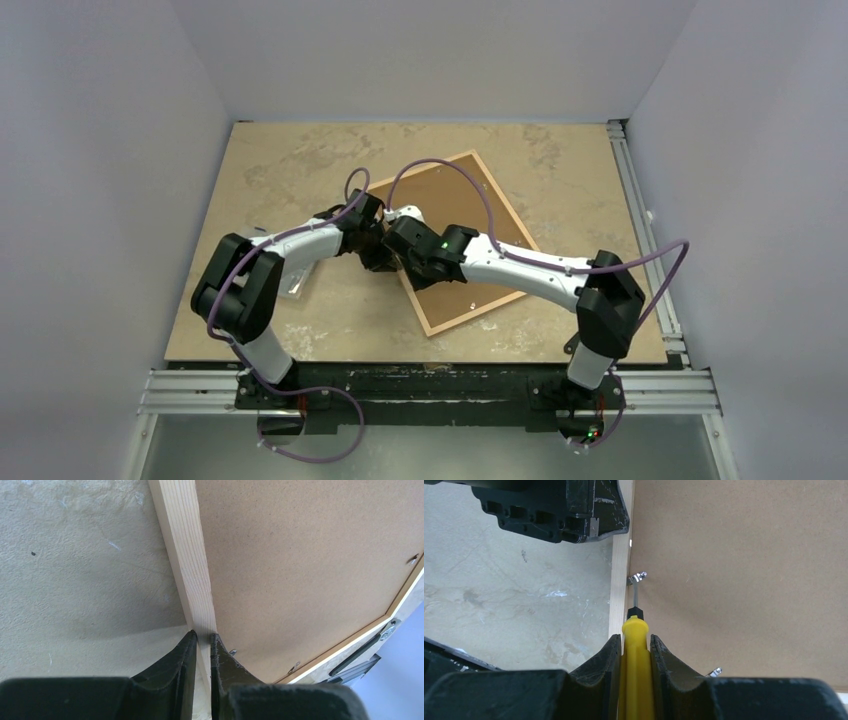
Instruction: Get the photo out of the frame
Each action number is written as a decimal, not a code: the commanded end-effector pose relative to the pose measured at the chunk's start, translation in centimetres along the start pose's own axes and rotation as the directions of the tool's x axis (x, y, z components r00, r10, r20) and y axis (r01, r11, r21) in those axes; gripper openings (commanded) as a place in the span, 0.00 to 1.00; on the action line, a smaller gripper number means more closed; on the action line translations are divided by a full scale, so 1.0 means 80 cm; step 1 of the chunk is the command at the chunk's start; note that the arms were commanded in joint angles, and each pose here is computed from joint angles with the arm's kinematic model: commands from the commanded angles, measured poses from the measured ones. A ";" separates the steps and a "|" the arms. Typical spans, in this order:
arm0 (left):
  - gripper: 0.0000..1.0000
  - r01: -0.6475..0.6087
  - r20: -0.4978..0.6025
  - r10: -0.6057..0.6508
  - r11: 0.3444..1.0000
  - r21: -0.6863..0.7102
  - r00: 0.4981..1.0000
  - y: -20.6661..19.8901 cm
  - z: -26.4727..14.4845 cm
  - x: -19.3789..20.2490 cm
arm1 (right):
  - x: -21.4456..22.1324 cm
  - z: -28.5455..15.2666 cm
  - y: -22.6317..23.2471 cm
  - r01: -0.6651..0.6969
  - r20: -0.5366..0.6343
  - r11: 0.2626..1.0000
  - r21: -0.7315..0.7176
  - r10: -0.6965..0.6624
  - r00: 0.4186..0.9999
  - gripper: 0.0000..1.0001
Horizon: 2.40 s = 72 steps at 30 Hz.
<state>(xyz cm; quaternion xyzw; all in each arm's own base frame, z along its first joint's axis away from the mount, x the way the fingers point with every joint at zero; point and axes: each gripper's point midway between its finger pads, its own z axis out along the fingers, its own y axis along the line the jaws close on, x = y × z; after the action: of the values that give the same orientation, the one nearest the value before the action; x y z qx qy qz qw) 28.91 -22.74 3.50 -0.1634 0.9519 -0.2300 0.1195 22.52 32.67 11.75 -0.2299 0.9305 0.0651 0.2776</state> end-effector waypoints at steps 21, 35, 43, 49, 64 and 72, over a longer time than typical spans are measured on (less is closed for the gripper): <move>0.00 0.003 0.002 -0.003 0.997 -0.071 1.000 0.024 0.015 0.005 | 0.028 -0.008 -0.012 0.094 -0.165 0.995 0.044 -0.086 0.983 0.00; 0.00 -0.029 0.018 0.031 0.995 -0.091 0.999 0.024 0.008 -0.002 | -0.002 -0.071 -0.056 0.045 -0.044 0.986 0.163 -0.038 0.998 0.00; 0.41 -0.106 0.042 0.105 0.994 0.028 0.994 0.002 -0.032 0.006 | -0.012 -0.148 -0.084 -0.121 0.210 0.992 0.046 0.109 0.972 0.00; 0.66 -0.174 0.013 0.176 0.963 0.207 0.984 -0.021 -0.061 0.056 | 0.037 -0.153 -0.139 -0.245 0.254 0.964 0.099 0.214 0.943 0.00; 0.68 -0.176 -0.020 0.176 0.984 0.014 0.984 -0.016 -0.015 0.141 | 0.096 -0.146 -0.158 -0.315 0.210 0.945 0.084 0.293 0.933 0.00; 0.53 -0.268 0.019 0.273 0.954 -0.136 0.962 -0.001 0.001 0.123 | 0.099 -0.151 -0.158 -0.330 0.208 0.941 0.071 0.310 0.928 0.00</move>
<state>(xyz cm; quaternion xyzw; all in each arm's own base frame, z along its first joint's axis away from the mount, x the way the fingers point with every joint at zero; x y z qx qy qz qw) 18.80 -28.21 3.13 -0.0568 0.9669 -0.2130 0.1284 16.86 15.48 17.37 -0.0696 0.9250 0.0746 0.3660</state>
